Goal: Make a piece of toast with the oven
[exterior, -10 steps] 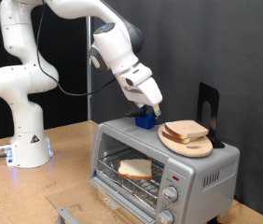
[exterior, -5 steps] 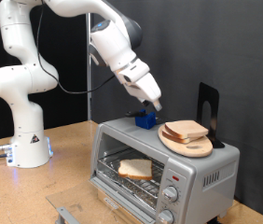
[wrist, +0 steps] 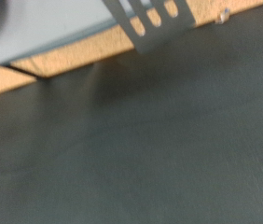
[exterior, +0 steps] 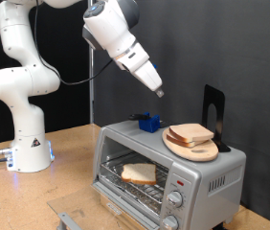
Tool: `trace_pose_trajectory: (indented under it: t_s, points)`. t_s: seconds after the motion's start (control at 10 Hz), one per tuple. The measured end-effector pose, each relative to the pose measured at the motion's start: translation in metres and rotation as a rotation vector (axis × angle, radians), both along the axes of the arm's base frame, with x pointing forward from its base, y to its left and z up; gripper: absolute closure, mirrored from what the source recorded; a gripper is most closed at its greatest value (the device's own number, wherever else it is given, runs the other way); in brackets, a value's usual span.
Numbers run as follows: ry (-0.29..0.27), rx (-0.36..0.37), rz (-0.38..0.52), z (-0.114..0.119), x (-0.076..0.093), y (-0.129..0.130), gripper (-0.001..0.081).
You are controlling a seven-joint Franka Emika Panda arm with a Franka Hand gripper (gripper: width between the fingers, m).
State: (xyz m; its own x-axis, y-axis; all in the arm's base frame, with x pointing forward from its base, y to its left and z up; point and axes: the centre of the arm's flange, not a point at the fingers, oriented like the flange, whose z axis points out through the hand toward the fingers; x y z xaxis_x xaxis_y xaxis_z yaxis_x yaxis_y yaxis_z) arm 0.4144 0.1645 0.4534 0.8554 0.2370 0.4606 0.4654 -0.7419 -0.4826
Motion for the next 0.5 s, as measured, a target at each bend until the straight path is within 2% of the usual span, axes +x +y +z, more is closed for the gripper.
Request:
trace_pose_trajectory:
  t_s: [0.1,0.3,0.5]
  points:
    - [-0.015,0.054,0.02,0.003,-0.003,-0.01,-0.0002]
    - [-0.004,0.153,0.092,0.013,-0.017,-0.038,-0.0002]
    - [0.029,0.19,0.145,0.017,-0.032,-0.066,-0.0002]
